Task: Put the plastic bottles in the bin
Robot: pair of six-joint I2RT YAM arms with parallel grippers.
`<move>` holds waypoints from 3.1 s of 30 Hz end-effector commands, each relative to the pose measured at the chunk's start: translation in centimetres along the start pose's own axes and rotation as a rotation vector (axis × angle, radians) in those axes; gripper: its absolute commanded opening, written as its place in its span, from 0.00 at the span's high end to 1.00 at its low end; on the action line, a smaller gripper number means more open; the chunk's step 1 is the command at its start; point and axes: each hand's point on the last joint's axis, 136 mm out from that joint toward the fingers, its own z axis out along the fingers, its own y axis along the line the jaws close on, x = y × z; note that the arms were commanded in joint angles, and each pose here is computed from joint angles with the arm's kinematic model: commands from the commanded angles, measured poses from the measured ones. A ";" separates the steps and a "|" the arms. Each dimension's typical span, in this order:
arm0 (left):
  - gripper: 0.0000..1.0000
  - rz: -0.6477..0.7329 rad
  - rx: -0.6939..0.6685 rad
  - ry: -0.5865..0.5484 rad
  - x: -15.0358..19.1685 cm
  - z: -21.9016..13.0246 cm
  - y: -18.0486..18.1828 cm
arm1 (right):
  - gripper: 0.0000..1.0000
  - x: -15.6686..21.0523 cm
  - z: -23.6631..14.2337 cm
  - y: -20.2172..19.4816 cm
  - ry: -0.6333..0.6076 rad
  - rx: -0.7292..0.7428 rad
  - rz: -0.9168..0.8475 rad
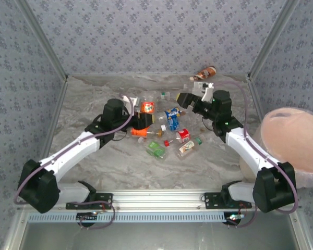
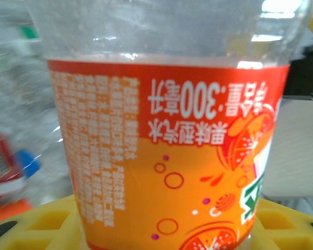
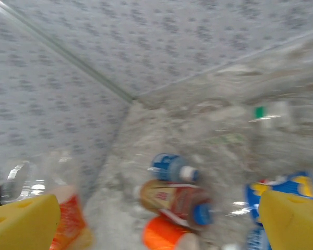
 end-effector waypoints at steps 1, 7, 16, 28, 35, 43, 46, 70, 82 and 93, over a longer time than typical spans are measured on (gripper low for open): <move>0.48 0.115 0.272 -0.027 -2.2 0.5 -5.4 | 0.00 -0.7 0.3 5.7 0.044 -0.244 0.053; 0.48 0.131 0.455 -0.001 -3.1 1.7 -8.2 | 0.00 0.1 1.1 7.8 0.093 -0.336 0.031; 0.48 0.140 0.501 0.050 -2.3 3.1 -9.4 | 0.08 1.9 1.9 8.7 0.167 -0.332 -0.056; 0.47 0.117 0.483 0.067 -2.1 3.7 -9.1 | 0.46 2.3 1.8 8.3 0.201 -0.291 -0.099; 0.18 0.089 0.457 0.094 -2.0 4.0 -8.7 | 0.57 1.8 1.6 8.0 0.186 -0.247 -0.150; 0.02 0.118 0.428 0.049 -2.3 3.0 -8.7 | 0.58 -1.8 -0.6 5.4 0.068 -0.001 -0.240; 0.02 0.110 0.320 -0.014 -3.0 3.0 -7.0 | 0.59 -3.5 -2.7 4.2 0.026 0.158 -0.326; 0.02 -0.097 -0.167 -0.391 -5.3 1.5 4.2 | 0.63 -13.5 -32.5 0.5 -0.451 1.416 -0.697; 0.02 -0.113 -0.152 -0.321 -5.5 3.1 4.0 | 0.60 -11.3 -36.6 -8.9 -0.449 1.614 -0.379; 0.02 -0.136 -0.169 -0.291 -5.3 3.7 4.5 | 0.59 -9.5 -35.6 -14.3 -0.405 1.550 -0.226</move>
